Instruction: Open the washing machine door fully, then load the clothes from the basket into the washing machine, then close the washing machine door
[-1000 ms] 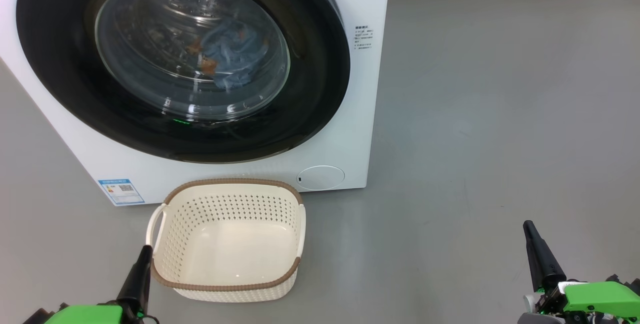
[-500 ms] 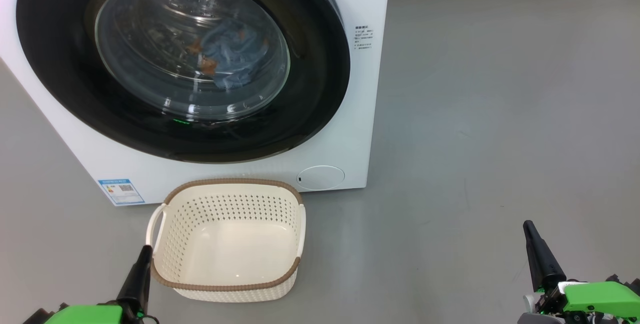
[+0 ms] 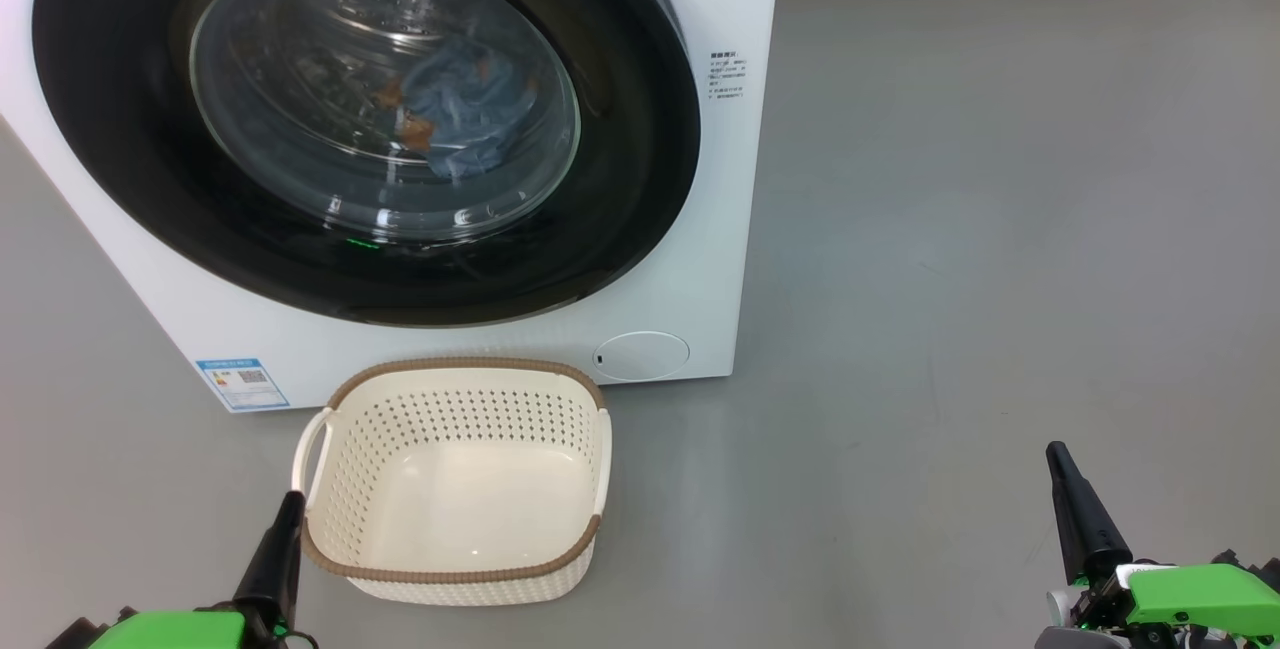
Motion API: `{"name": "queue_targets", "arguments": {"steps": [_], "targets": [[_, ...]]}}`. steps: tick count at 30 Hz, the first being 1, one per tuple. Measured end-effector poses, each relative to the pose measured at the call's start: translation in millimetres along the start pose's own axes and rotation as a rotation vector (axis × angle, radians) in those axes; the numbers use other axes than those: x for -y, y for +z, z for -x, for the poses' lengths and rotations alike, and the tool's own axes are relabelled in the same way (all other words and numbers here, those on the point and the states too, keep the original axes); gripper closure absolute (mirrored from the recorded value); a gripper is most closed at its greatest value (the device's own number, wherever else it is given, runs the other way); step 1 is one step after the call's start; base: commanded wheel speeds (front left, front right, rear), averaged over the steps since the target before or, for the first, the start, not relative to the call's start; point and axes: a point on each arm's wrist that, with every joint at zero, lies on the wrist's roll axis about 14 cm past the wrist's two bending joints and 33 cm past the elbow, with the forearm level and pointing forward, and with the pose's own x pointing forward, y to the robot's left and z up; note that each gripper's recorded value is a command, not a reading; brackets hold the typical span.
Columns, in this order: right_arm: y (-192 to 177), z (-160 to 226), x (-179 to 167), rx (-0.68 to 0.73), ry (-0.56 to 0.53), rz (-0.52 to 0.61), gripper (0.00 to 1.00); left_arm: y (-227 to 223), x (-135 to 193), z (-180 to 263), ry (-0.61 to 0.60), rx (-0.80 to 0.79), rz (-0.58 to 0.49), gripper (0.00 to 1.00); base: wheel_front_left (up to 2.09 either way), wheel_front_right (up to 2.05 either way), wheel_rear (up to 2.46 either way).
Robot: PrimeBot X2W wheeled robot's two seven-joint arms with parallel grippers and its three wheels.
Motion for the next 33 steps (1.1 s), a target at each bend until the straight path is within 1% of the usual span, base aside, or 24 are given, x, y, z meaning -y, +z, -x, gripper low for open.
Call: {"name": "queue_targets", "arguments": {"steps": [33], "targets": [[0.0, 0.0, 0.0, 0.000, 0.000, 0.000, 1.00, 0.1, 0.0, 0.0, 0.000, 0.000, 0.000, 1.00, 0.00, 0.00, 0.00]]}}
